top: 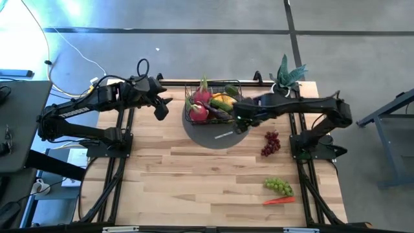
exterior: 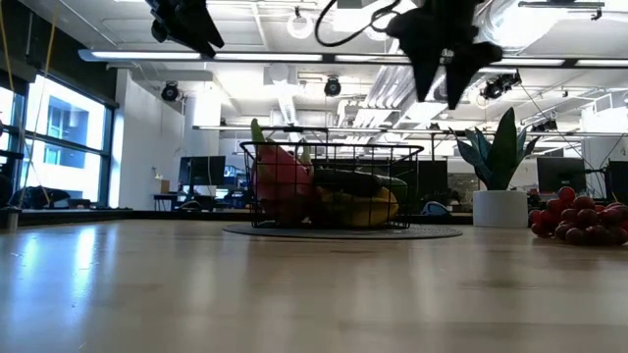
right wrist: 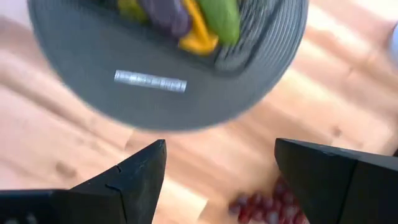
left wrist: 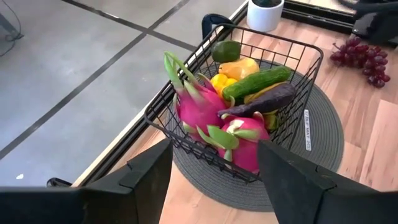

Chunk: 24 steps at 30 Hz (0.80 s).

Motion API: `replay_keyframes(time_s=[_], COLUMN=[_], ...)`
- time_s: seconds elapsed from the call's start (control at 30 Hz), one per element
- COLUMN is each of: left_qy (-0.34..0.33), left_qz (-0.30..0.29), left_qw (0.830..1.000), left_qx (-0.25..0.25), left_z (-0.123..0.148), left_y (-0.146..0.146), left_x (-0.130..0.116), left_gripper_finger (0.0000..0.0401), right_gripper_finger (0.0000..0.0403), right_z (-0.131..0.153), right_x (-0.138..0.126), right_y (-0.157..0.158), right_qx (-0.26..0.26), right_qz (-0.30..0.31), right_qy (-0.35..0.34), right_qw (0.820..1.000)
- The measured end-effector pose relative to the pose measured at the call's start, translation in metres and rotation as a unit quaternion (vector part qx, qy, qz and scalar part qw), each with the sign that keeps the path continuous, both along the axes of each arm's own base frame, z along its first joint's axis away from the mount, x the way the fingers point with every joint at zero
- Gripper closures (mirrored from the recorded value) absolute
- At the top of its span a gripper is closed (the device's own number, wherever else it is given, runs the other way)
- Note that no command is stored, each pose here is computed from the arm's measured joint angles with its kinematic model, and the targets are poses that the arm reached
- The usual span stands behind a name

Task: Build produce basket
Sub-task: Put the orange carrot into the black wire basket

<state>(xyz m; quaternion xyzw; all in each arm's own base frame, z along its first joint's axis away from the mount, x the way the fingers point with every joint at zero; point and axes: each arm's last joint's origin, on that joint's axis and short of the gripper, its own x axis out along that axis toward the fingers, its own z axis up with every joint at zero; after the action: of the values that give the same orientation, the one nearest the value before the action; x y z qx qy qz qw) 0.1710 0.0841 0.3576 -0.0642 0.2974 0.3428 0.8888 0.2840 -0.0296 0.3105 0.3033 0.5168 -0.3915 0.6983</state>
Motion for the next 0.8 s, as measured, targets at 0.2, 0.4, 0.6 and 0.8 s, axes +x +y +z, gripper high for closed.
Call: replay_keyframes(time_s=[0.2, 0.4, 0.6, 0.8], left_qy=[0.001, 0.001, -0.002, -0.015], left_qz=[0.0, -0.003, -0.019, 0.007], left_qw=[1.0, 1.0, 1.0, 0.999], left_qx=[0.0, -0.002, -0.014, -0.044], left_z=[0.0, 0.0, -0.001, -0.003], left_y=[0.0, 0.0, -0.001, -0.002], left_x=[0.0, 0.0, 0.001, 0.0], left_gripper_finger=[0.0178, 0.0178, 0.0178, 0.0178], right_gripper_finger=[0.0121, 0.0121, 0.0121, 0.0121], right_z=[-0.002, -0.007, -0.017, -0.025], right_x=[-0.029, -0.048, -0.056, -0.063], right_y=[0.026, 0.051, 0.077, 0.107], right_qx=[0.035, 0.077, 0.15, 0.203], right_qz=[-0.007, -0.003, 0.044, 0.112], right_qy=[-0.018, -0.019, 0.017, 0.035], right_qw=[0.999, 0.997, 0.988, 0.972])
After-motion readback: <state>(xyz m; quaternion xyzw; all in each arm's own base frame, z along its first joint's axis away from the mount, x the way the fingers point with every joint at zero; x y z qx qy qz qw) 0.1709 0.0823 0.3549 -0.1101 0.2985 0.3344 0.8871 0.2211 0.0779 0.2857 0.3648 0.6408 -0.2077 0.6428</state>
